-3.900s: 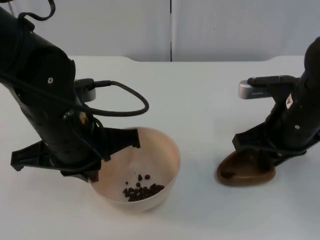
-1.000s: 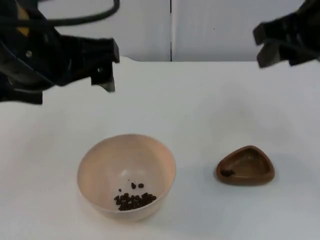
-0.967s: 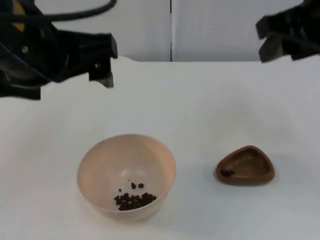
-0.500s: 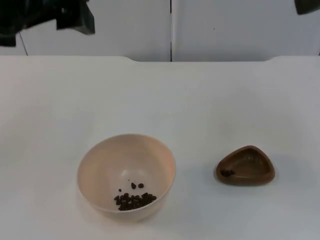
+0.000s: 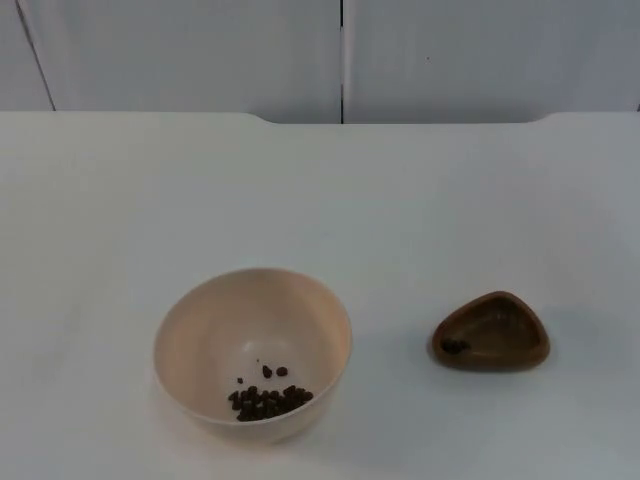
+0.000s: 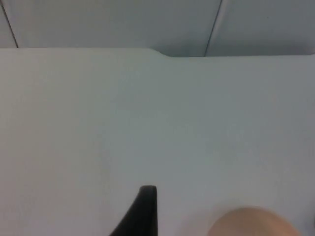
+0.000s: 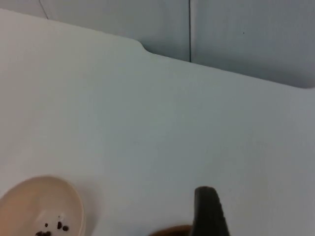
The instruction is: Pick up the bowl with the left hand and pour the coffee beans from the cup into the bowl with the right hand.
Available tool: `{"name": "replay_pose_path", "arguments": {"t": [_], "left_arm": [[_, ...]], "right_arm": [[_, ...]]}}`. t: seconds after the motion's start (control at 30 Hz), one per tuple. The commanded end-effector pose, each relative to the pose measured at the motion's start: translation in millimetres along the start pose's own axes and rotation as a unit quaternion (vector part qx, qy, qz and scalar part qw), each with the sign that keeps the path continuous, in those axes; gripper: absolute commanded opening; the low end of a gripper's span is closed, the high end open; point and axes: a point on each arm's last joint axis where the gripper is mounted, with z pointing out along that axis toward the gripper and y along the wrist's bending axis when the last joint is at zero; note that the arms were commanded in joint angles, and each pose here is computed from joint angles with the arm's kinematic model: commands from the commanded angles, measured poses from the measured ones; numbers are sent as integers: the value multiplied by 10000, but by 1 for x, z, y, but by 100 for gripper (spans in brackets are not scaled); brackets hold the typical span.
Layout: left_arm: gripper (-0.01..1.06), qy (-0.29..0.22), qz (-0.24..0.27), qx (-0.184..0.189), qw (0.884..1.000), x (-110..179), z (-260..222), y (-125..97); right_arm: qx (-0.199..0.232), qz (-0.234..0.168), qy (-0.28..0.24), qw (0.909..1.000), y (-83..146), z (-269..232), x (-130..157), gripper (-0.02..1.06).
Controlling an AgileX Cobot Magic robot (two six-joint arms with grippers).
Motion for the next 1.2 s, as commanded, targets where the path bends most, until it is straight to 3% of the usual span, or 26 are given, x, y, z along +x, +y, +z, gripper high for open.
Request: {"name": "replay_pose_path", "arguments": {"t": [0.0,0.2,0.6,0.7,0.93,1.17], "left_arm": [[94,-113,63,-36,9999,0,-13,5],[94,-253,-11,28,9997,5,-41,13],[94,-745,914,423,9921,23,-103,29],[94,-816,934,452,9912,32,-110,34],[94,-682,1051,414,9913,83,-109,51],[94,-967,1016,876,9862,117,-131,60]], "right_arm": [[8,-89,-56,9999,-1,-11,6,50],[0,-177,-191,9997,-2,-29,27,50],[-16,-365,-438,9984,-6,-58,71,50],[-31,-355,-596,9976,-6,-65,80,50],[-43,-384,-1022,9940,-9,-87,109,50],[-19,-609,-1415,9881,-11,-117,136,50]]}}
